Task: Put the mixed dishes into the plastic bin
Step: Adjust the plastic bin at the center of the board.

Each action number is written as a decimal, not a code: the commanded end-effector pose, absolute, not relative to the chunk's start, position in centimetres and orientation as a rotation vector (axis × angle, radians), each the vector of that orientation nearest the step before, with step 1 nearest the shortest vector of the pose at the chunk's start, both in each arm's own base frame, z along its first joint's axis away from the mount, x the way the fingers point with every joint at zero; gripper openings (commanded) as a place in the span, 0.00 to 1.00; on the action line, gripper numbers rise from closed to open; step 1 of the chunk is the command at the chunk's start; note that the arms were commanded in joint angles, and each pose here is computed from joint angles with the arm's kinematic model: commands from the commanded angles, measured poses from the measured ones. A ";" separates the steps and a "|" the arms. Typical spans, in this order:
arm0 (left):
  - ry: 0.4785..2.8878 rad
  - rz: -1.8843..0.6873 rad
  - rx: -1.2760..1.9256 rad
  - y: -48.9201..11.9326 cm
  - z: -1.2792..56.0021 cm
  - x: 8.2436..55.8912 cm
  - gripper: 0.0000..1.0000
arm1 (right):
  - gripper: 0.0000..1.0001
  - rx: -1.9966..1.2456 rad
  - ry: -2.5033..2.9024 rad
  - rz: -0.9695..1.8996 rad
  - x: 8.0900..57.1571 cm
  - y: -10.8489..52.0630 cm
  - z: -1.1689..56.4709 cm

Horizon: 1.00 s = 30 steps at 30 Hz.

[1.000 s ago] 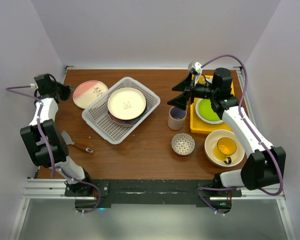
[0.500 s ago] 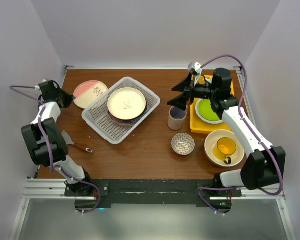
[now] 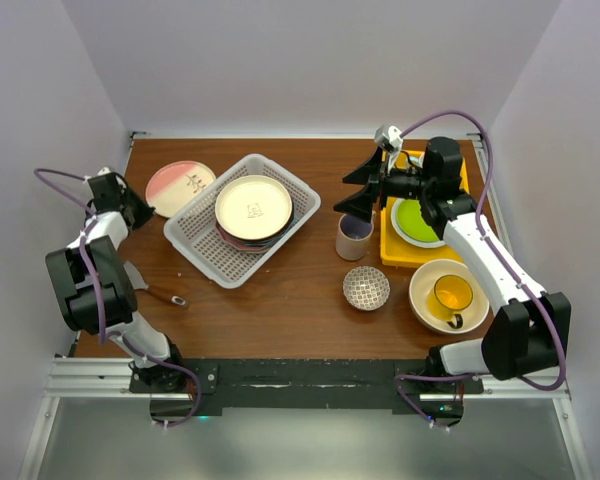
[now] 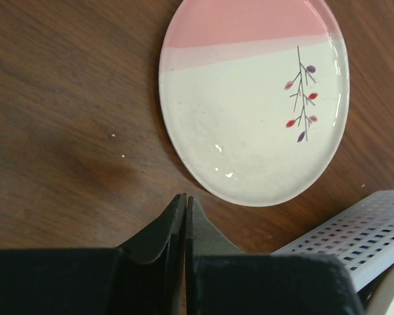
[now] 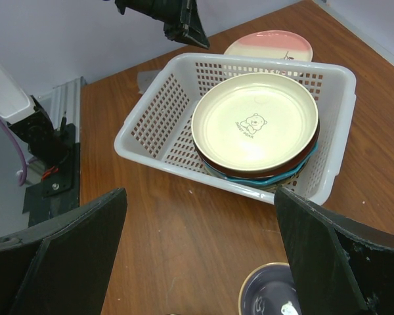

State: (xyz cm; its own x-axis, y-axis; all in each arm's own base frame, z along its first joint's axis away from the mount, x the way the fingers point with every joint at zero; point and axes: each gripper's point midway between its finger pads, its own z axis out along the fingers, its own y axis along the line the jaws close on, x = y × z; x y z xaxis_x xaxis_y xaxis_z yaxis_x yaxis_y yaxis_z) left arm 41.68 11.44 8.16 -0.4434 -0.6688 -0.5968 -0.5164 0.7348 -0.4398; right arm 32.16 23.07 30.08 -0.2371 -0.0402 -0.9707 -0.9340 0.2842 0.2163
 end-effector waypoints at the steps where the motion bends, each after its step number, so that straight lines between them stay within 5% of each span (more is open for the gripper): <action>1: 2.142 -0.144 -0.772 11.6 10.1 41.9 0.06 | 0.98 -0.958 1.497 1.118 31.7 23.3 31.1; 30: 2.336 -0.419 -0.558 2.0 7.9 38.9 0.02 | 0.98 -0.969 1.482 1.126 31.3 23.3 31.5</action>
State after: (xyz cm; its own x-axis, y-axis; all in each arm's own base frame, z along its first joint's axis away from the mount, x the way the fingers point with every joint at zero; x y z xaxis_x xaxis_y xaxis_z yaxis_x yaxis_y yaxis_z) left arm 40.22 6.47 6.21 -0.6315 -0.5301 -0.5659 -0.3944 0.8479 -0.3543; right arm 32.12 23.10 30.11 -0.2345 -0.0396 -0.9713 -0.9355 0.2808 0.2145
